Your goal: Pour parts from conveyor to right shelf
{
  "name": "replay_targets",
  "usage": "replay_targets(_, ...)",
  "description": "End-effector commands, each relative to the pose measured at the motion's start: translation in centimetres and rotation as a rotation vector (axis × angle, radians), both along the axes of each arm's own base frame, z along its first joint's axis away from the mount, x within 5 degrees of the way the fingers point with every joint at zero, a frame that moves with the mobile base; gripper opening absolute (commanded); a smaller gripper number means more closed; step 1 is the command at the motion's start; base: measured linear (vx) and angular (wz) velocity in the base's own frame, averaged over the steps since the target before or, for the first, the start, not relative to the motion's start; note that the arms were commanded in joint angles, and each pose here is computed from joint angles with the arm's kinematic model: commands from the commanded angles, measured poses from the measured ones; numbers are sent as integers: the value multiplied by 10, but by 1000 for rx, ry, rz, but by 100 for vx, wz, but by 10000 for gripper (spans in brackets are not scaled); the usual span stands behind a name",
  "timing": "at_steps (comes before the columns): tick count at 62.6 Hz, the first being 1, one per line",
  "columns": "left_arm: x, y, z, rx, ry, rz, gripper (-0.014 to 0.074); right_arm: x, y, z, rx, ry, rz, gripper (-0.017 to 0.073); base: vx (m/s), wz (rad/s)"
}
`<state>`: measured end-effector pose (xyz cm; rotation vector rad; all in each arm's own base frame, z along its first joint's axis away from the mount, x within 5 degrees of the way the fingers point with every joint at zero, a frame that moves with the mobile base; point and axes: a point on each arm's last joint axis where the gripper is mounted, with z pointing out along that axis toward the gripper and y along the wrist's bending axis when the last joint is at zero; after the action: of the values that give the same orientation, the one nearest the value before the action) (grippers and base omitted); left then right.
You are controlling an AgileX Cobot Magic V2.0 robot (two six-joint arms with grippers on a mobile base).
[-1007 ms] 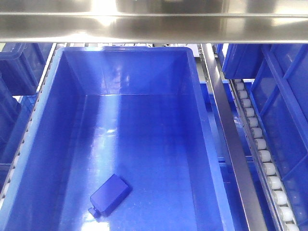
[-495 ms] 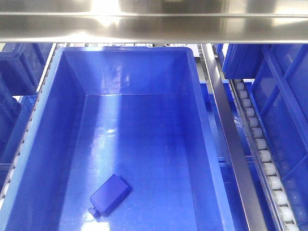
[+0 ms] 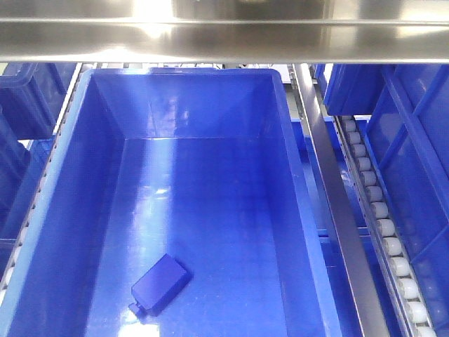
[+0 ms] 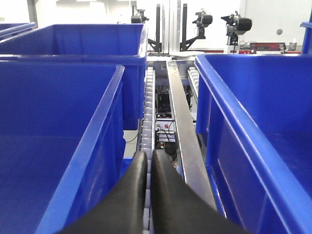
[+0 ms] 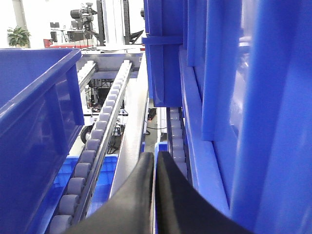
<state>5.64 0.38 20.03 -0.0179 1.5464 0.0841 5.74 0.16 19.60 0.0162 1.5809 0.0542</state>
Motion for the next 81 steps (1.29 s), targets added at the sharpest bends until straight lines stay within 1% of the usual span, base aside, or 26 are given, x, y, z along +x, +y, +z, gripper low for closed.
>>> replay_targets(1, 0, 0, -4, -9, -46, -1, -7, 2, -1, 1, -12, -45, -8, -9, 0, 0)
replay_targets(81, 0, 0, -4, -9, -46, -1, -6, 2, -1, 1, -12, -45, -8, -9, 0, 0)
